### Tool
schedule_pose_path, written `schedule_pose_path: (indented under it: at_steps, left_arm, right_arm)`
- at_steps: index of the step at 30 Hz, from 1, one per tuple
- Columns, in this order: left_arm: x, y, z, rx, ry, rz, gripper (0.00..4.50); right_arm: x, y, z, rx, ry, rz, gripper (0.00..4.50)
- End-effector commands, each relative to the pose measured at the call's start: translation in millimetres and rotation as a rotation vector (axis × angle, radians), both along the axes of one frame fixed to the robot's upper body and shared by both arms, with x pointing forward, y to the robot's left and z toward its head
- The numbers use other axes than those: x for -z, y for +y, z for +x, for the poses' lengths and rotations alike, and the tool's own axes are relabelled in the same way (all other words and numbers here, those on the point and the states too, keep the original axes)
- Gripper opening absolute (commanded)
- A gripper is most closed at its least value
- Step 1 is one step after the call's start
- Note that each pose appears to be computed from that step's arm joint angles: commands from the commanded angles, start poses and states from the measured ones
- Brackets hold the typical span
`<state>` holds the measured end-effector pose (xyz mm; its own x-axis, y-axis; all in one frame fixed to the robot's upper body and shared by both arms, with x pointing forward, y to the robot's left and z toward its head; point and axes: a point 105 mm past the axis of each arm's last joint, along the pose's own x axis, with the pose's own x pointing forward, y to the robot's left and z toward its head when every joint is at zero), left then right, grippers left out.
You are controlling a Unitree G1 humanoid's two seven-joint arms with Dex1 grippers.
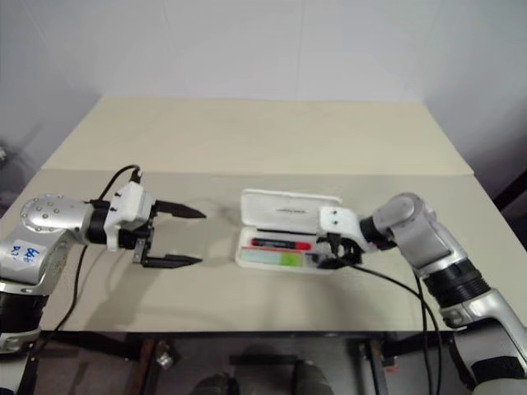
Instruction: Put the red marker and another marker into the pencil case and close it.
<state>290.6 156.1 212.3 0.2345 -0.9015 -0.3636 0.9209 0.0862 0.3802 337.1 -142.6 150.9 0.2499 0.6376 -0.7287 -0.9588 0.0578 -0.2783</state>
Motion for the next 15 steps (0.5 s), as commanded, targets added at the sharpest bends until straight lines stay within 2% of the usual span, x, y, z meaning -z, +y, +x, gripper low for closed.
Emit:
schedule_pose_path:
  at_steps: [1,5,10,15]
  left_arm:
    - [-13,-1,-1,0.008,-0.054,-0.005,4.50]
    - [-12,0,-2,0.010,-0.053,-0.006,4.50]
    - [-9,1,-2,0.013,-0.047,-0.006,4.50]
    - [-10,5,-2,0.009,-0.045,-0.015,4.50]
  right_arm:
    - [-28,3,1,-0.022,-0.046,0.092,4.47]
    - [-40,4,-8,-0.082,-0.048,0.168,4.47]
    - [-57,-4,0,0.005,-0.075,0.364,4.47]
    - [-88,-13,-8,0.049,-0.011,0.587,4.47]
